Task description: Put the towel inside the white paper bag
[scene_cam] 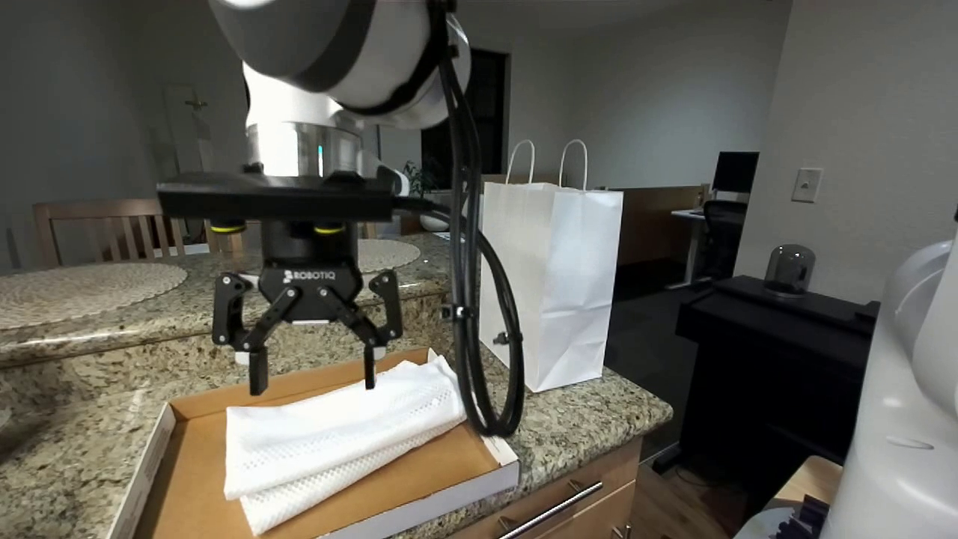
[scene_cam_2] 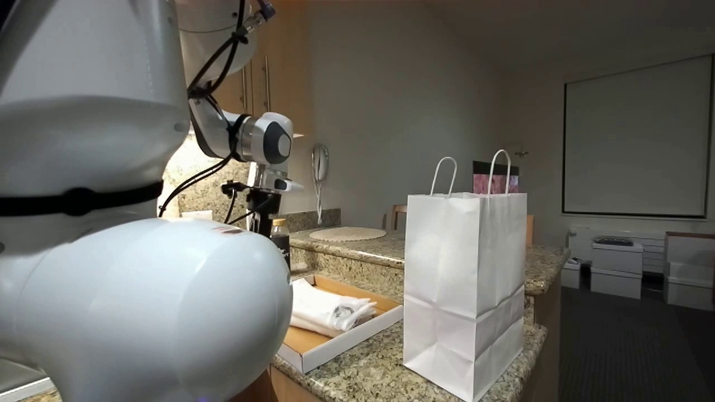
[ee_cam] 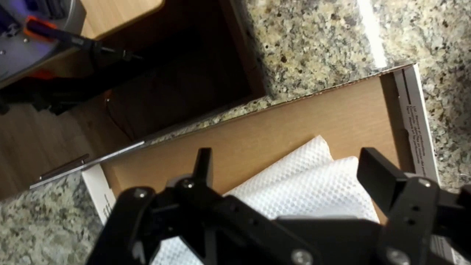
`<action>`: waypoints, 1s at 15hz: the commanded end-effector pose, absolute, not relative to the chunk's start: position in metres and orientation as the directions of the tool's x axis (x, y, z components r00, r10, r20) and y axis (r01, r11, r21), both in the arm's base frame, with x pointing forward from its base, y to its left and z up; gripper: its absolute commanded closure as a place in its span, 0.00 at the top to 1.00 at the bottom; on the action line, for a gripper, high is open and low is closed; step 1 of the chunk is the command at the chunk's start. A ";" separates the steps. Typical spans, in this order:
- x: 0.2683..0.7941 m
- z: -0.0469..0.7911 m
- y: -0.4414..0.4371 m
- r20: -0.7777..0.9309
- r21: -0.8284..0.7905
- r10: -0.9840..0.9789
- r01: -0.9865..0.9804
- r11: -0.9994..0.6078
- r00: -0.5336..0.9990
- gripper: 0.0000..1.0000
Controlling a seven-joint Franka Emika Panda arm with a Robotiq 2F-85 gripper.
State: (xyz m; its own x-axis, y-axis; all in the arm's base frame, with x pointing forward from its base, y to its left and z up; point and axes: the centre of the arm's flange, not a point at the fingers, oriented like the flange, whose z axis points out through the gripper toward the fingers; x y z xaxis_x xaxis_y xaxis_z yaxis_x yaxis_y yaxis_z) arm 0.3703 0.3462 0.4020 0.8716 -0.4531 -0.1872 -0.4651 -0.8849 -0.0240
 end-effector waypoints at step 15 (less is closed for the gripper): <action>0.323 0.323 0.298 -0.259 -0.084 -0.793 -0.831 -0.550 0.551 1.00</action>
